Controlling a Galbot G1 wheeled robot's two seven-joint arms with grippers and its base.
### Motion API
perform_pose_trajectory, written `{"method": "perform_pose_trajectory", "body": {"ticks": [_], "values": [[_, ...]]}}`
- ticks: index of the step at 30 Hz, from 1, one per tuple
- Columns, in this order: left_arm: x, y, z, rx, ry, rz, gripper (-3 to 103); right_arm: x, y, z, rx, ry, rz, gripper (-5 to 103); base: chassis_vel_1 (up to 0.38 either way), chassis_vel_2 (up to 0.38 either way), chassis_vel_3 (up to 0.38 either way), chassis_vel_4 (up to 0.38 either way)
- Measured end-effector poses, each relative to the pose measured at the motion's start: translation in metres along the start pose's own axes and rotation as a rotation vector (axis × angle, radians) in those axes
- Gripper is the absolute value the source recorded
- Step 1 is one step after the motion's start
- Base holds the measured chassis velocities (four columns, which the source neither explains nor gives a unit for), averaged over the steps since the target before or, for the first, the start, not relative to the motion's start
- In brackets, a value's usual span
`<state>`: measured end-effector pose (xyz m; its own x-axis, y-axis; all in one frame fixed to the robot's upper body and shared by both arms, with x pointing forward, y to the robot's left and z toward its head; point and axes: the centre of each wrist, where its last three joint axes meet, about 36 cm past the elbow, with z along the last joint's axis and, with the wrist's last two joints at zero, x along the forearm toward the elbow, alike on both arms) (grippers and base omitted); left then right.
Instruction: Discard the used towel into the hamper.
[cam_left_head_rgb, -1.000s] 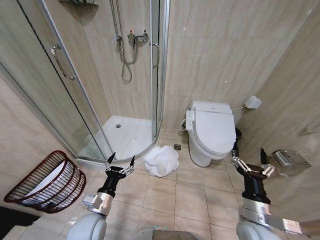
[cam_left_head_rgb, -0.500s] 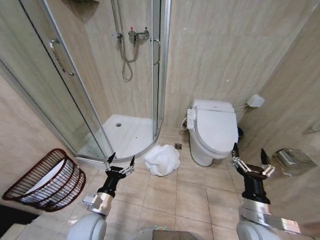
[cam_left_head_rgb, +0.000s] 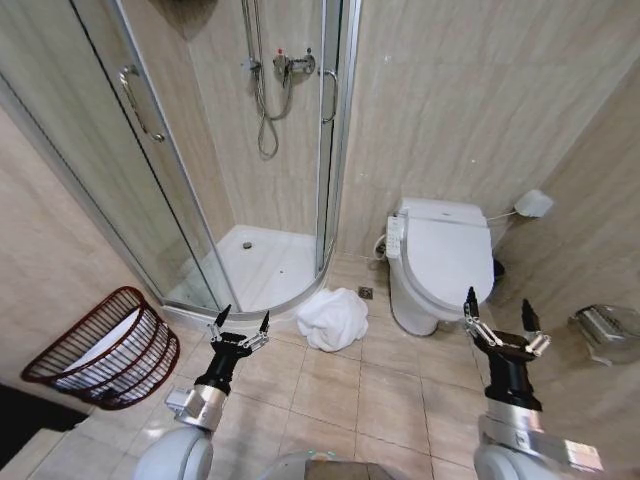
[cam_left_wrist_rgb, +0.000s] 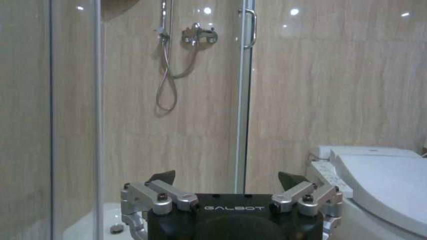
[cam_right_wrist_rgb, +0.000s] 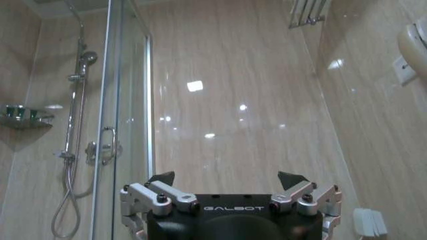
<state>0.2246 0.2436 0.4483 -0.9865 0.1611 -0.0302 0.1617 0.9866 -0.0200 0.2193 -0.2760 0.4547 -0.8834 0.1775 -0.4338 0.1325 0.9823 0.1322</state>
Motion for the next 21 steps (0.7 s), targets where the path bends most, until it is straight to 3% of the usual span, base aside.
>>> {"method": "perform_pose_trajectory", "body": {"ticks": [21], "values": [[0.0, 0.0, 0.0, 0.0, 0.0, 0.0, 100, 0.002, 0.001, 0.01, -0.011, 0.028, -0.009, 100, 0.0, 0.0, 0.0, 0.0]]}}
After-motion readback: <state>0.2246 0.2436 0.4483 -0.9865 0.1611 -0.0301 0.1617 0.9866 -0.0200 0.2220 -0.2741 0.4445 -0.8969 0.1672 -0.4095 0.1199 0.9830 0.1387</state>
